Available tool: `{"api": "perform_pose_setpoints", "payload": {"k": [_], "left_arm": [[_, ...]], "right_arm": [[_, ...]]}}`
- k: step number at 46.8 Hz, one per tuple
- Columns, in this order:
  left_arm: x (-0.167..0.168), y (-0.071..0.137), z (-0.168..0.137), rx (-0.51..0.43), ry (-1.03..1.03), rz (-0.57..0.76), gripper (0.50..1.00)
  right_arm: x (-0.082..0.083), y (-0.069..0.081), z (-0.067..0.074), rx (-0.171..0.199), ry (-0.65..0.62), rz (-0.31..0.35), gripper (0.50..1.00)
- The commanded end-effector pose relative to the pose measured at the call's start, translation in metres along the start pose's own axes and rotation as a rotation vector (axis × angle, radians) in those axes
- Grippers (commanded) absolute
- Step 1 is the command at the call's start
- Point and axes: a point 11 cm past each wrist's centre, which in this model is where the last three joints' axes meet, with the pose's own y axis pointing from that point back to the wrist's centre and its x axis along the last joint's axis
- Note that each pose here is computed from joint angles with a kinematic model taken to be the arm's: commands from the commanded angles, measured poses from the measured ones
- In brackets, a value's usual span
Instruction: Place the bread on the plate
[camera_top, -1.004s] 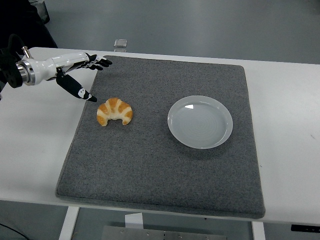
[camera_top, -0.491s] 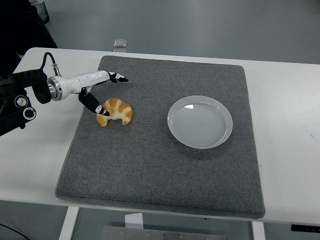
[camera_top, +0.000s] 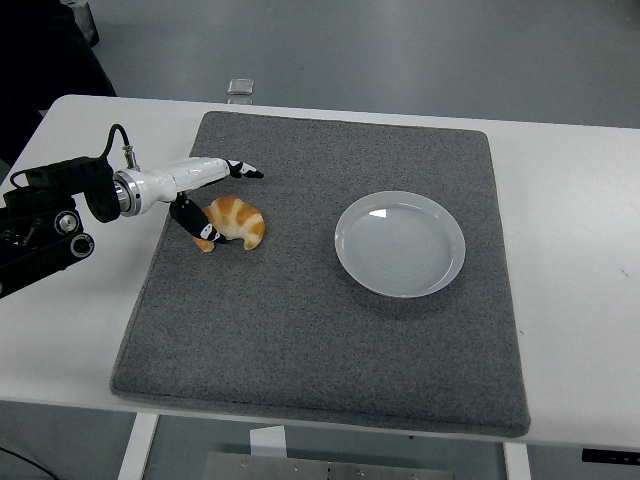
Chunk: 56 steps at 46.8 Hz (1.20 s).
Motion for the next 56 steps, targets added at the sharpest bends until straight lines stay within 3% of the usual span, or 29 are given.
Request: {"api": "perform_pose_setpoints", "payload": {"k": [1, 38, 50, 56], "left_arm": [[-0.001, -0.001, 0.000, 0.000, 0.001, -0.003, 0.981], [-0.015, -0.006, -0.002, 0.008, -0.017, -0.041, 0.973], [-0.015, -0.005, -0.004, 0.011, -0.021, -0.043, 0.812], [-0.015, -0.004, -0.004, 0.010, -0.036, -0.044, 0.767]], "right_arm": [[0.000, 0.000, 0.000, 0.000, 0.000, 0.000, 0.952], [0.000, 0.000, 0.000, 0.000, 0.000, 0.000, 0.952], [0.000, 0.000, 0.000, 0.000, 0.000, 0.000, 0.952], [0.000, 0.000, 0.000, 0.000, 0.000, 0.000, 0.952]]}}
